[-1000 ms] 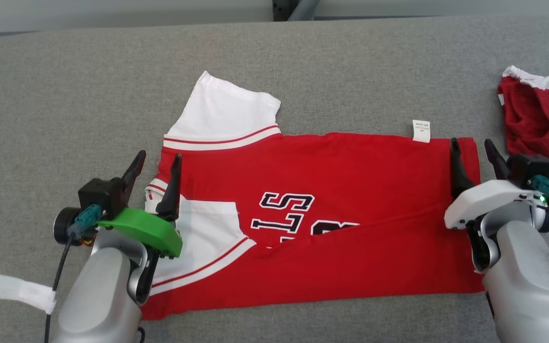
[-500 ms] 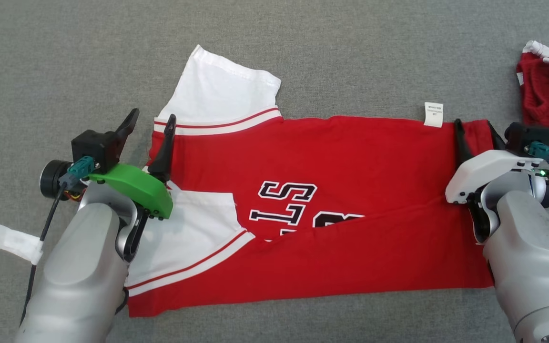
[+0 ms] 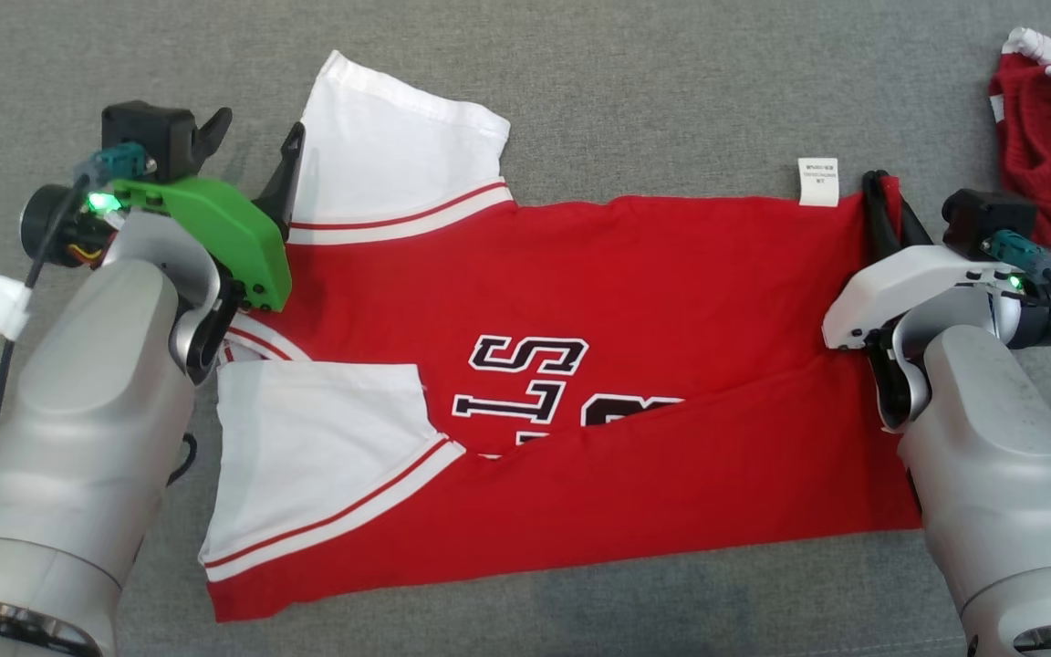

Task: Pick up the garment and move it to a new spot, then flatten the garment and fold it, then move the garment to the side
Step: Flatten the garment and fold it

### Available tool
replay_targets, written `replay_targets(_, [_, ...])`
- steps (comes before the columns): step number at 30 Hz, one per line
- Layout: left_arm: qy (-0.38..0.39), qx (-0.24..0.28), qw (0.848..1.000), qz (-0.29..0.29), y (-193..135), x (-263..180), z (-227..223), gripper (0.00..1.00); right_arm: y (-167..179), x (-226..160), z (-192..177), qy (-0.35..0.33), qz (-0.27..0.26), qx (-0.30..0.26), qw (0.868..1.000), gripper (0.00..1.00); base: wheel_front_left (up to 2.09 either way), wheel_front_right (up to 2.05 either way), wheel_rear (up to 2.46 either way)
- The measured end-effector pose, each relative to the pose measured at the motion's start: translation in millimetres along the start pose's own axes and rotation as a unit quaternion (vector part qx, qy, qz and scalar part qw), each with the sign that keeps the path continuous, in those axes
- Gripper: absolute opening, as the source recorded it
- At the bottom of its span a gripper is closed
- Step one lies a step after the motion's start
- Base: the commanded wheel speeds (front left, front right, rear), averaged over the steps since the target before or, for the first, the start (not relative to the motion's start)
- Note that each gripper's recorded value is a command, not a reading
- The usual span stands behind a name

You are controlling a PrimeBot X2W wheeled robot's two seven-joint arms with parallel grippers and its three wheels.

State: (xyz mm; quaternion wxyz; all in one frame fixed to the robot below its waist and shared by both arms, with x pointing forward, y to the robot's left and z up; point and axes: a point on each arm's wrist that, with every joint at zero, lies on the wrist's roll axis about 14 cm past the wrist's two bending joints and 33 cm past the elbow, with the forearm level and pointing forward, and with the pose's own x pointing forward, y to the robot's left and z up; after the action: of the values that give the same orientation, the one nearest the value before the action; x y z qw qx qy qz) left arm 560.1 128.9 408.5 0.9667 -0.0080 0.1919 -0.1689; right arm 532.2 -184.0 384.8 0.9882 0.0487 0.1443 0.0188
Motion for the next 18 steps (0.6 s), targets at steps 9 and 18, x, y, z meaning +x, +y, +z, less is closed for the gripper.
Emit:
replay_targets(9, [0.071,0.005,0.997,-0.036,-8,32,-3,1.00,-4,2,-9,0.001,0.000,0.000,1.000,0.00,0.00,0.00,0.00])
replay_targets(18, [0.134,-0.011,0.990,-0.053,-13,54,-21,1.00,-8,6,-13,0.000,-0.001,0.000,1.000,0.00,0.00,0.00,0.00])
